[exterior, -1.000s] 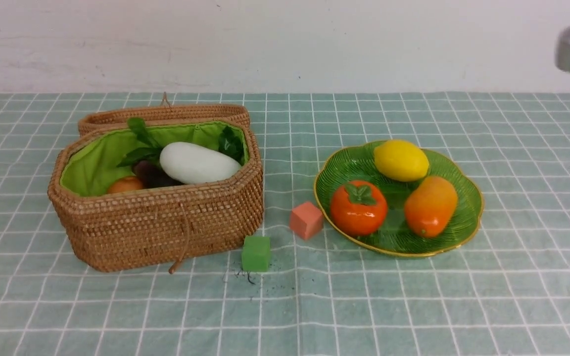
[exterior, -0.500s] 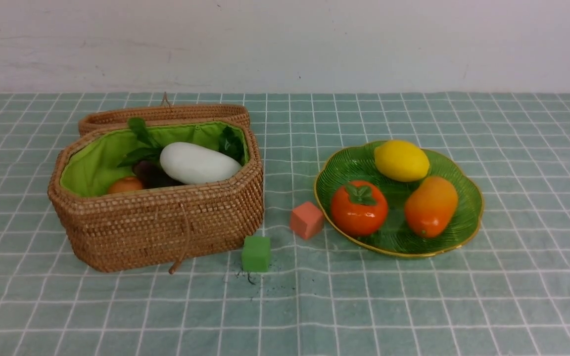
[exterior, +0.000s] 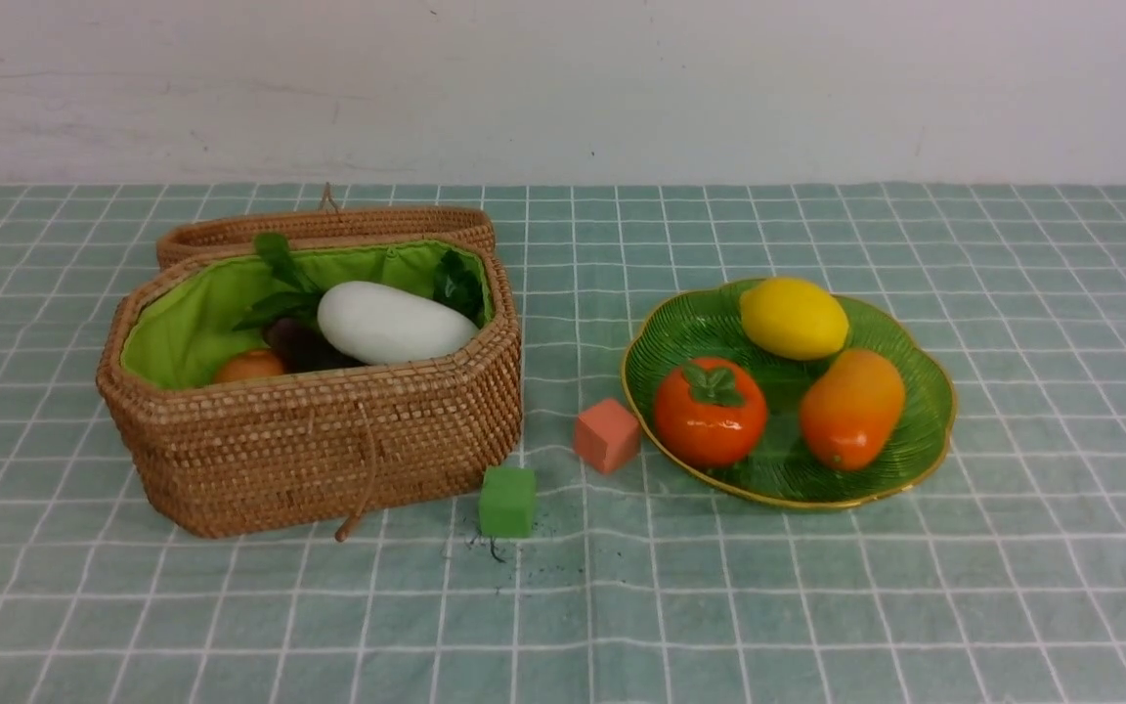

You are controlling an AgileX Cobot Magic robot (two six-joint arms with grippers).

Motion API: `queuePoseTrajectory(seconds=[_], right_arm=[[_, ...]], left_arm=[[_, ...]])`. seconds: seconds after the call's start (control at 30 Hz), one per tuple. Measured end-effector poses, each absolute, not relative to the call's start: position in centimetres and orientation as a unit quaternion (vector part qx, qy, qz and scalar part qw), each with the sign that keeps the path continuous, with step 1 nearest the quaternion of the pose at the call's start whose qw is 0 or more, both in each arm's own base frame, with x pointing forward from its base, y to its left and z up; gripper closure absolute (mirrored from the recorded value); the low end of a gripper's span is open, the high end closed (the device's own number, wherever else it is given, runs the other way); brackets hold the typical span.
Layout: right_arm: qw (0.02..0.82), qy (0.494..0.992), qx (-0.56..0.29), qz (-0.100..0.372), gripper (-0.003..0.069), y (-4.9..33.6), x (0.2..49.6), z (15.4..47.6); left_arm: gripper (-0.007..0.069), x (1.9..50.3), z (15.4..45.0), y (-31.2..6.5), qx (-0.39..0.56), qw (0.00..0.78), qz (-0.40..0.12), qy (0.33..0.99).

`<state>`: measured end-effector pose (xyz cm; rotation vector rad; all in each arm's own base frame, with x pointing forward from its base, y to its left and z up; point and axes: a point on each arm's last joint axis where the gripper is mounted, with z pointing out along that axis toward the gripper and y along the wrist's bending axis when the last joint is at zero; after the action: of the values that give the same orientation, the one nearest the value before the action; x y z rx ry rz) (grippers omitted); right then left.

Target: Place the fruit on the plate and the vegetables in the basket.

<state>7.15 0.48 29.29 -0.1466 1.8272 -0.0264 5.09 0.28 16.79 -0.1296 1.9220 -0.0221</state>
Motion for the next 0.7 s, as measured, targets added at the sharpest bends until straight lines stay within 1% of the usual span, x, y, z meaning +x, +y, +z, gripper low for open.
queuePoseTrajectory(seconds=[0.03,0.1,0.13,0.17,0.2,0.23,0.27,0.7], right_arm=[[0.618,0.784,-0.049,-0.015,0.0655,0.3,6.7,27.1],[0.618,0.785,-0.031,-0.016,0.0654,0.1,6.1,23.8],[0.616,0.787,-0.029,-0.015,0.0654,0.1,5.9,23.2],[0.609,0.793,-0.018,-0.015,0.0652,0.0,5.5,20.4],[0.603,0.797,-0.014,-0.015,0.0652,0.0,5.4,18.9],[0.602,0.798,-0.014,-0.015,0.0652,0.0,5.4,18.7],[0.583,0.813,-0.010,-0.017,0.0651,-0.1,5.2,17.3],[0.590,0.807,-0.011,-0.026,0.0640,-0.2,5.2,17.4]], left_arm=[[0.0439,5.1,16.8,0.3,-0.055,0.571,-0.009,0.819],[0.0438,5.1,16.8,0.3,-0.055,0.571,-0.009,0.819],[0.0438,5.1,16.8,0.3,-0.055,0.571,-0.009,0.819],[0.0434,5.1,16.8,0.3,-0.055,0.571,-0.009,0.819],[0.0433,5.1,16.8,0.3,-0.055,0.571,-0.009,0.819],[0.0432,5.1,16.8,0.3,-0.055,0.571,-0.009,0.819],[0.0430,5.1,16.8,0.3,-0.055,0.571,-0.009,0.819],[0.0420,5.1,16.8,0.3,-0.055,0.571,-0.009,0.819]])
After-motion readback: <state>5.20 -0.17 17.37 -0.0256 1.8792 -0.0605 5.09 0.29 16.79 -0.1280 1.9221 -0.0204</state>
